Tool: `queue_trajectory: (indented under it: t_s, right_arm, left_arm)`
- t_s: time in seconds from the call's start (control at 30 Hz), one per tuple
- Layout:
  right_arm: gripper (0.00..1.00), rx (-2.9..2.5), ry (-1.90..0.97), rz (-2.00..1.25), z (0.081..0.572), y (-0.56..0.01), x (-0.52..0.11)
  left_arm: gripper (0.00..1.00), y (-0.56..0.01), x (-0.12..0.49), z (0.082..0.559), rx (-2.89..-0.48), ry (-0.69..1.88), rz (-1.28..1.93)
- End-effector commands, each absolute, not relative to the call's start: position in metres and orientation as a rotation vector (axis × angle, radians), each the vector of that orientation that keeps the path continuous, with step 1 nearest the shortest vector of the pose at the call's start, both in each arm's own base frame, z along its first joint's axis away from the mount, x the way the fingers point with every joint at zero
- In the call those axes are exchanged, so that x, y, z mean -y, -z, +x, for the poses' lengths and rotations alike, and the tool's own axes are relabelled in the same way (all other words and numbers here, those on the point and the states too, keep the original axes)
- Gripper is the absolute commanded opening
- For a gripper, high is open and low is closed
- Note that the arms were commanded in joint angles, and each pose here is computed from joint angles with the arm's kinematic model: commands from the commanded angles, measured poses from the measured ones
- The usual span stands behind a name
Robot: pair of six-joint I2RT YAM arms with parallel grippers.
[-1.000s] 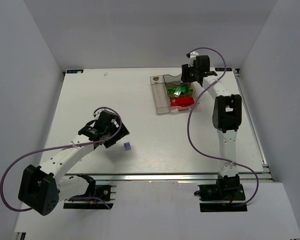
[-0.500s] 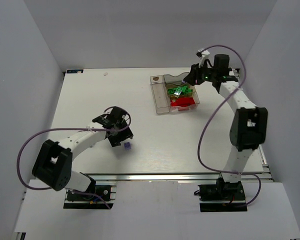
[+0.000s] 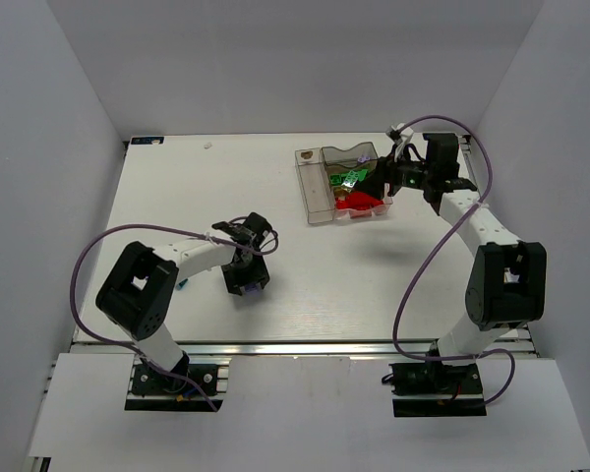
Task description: Sort the legos into containers by color
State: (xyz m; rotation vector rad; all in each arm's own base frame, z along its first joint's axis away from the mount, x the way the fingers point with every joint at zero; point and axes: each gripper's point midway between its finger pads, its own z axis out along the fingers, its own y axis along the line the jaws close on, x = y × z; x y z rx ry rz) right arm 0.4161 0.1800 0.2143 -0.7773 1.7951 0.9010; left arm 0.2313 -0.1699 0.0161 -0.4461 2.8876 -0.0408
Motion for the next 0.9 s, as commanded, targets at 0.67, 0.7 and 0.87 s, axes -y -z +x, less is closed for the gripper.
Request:
queue_trajectory:
  t_s: [0.67,0.7,0.87]
  right_arm:
    - [0.0,-1.981,-0.681,-0.581,0.4,-0.197,-0.132]
    - [0.0,-1.97,-0.685,-0.579,0.399,-0.199,-0.131]
    - [0.0,-1.918,-0.649,-0.581,0.379,-0.199,-0.128]
  left_arm:
    - [0.01,-0.283,0.378,0.481,-2.036,0.948,0.06]
    - [0.01,-0.284,0.386,0.494,-2.01,0.953,0.066]
    - [0.0,-0.268,0.415,0.561,-1.812,0.959,0.019]
